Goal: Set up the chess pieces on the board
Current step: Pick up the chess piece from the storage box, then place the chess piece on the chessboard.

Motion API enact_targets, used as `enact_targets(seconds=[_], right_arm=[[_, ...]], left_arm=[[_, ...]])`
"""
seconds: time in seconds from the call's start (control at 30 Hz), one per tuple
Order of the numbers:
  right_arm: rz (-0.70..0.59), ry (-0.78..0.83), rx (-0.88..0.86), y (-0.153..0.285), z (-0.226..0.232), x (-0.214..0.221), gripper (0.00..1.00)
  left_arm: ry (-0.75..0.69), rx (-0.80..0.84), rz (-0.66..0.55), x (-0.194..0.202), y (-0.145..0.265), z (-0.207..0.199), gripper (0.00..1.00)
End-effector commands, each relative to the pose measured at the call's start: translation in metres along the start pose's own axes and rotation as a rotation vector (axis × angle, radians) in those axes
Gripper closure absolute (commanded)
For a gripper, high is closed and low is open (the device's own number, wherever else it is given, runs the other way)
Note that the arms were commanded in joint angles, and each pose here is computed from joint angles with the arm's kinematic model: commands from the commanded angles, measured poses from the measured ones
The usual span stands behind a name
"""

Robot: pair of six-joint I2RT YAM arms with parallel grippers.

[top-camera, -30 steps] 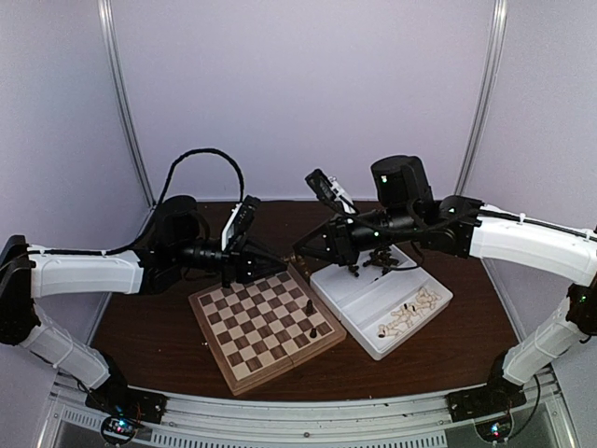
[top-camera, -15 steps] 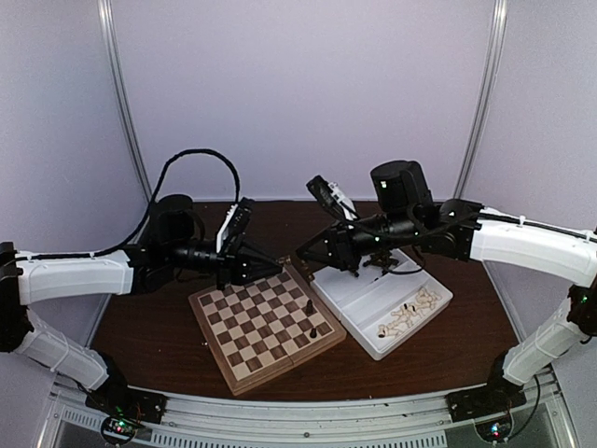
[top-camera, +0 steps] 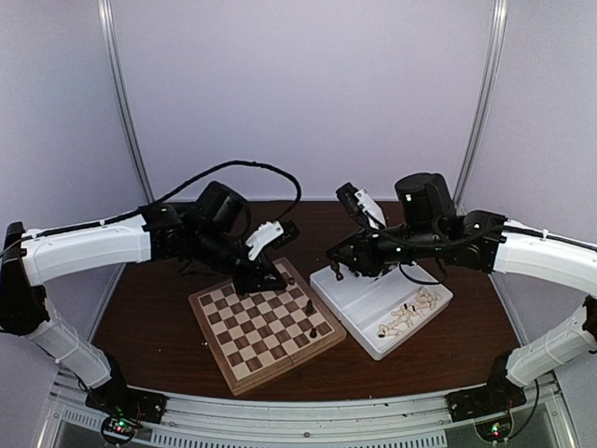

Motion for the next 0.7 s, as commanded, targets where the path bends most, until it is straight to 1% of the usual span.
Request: enact_targets(seconds=[0.0,0.03,0.13,0.23,0.47,0.67], right_arm=[[-0.054,-0.044,0.193,0.017,-0.028,0.000,0.94],[-0.061,-0.054,0.222,0.021,-0.032,0.001,0.94],[-0.081,-0.079,0.298,0.034,-0.044,0.006,0.94],[-0.092,-0.100,0.355,0.044,-0.052,0.012,0.94],[-0.103,-0.124,0.404,0.059,-0.061,0.023,0.95],[-0.108,-0.125,0.421,0.067,-0.062,0.026,0.95]], left_arm=[[-0.006,-0.204,0.360,0.039,-0.010,0.016,1.00],[0.008,-0.229,0.427,0.046,-0.011,0.019,1.00],[0.026,-0.272,0.559,0.056,-0.017,0.023,1.00],[0.034,-0.294,0.651,0.062,-0.024,0.024,1.00],[0.094,-0.296,0.770,0.067,-0.044,0.026,1.00],[0.102,-0.292,0.868,0.059,-0.059,0.020,1.00]])
Point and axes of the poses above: each gripper's point midway between its finger pads, its own y axis back along the fingers, its own z axis along the line the jaws close on, x = y × z, the point moved 5 cm from there along y, back along the fingers, and after that the axes turned 4 degrees about y, right-handed, at the moved point
